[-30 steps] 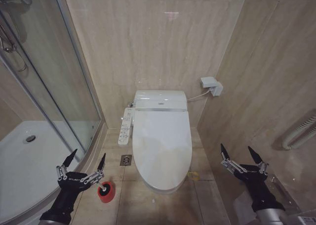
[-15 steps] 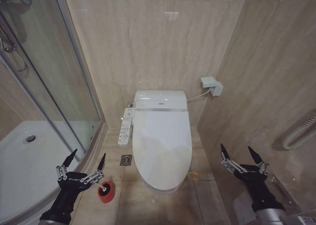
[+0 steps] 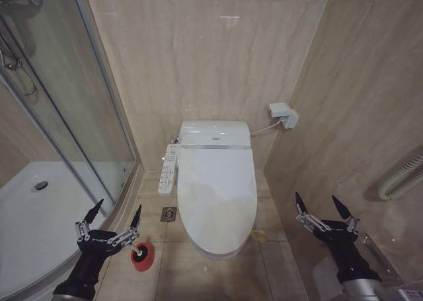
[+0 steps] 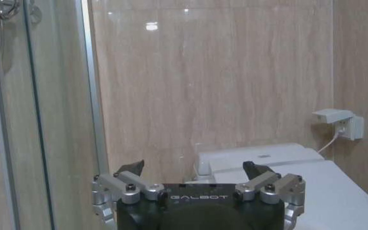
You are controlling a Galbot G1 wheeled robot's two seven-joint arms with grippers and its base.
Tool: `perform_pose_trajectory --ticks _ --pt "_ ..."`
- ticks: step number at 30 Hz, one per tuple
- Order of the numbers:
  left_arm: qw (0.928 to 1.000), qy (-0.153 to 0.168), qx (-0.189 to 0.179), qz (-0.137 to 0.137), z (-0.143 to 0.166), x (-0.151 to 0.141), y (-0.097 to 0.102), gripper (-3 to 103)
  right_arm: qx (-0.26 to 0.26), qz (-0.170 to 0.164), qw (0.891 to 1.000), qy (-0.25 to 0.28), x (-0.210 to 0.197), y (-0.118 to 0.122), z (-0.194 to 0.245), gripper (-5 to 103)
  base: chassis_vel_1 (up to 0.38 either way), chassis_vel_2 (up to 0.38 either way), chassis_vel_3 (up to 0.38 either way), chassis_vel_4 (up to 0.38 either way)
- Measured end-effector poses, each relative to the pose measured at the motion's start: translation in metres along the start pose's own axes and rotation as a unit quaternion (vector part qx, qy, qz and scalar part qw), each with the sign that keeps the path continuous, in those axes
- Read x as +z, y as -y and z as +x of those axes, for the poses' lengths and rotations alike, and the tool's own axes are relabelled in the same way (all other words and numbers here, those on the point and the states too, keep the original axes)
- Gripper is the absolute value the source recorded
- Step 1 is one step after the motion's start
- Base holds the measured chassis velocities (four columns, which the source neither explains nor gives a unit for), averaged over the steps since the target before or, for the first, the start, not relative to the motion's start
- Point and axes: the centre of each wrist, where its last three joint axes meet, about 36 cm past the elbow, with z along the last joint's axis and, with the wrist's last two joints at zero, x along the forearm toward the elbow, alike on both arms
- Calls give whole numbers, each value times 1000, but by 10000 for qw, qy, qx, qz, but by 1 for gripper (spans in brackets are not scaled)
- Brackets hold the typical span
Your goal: Open the toilet lid, clean the toilet bowl with a toilet brush, close the toilet lid, and flush.
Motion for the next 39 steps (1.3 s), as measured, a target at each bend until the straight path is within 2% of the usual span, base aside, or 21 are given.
perform_pose_trajectory --ticks 39 --pt "10000 0 -1 0 0 0 0 100 0 0 10000 0 0 0 0 100 0 0 0 0"
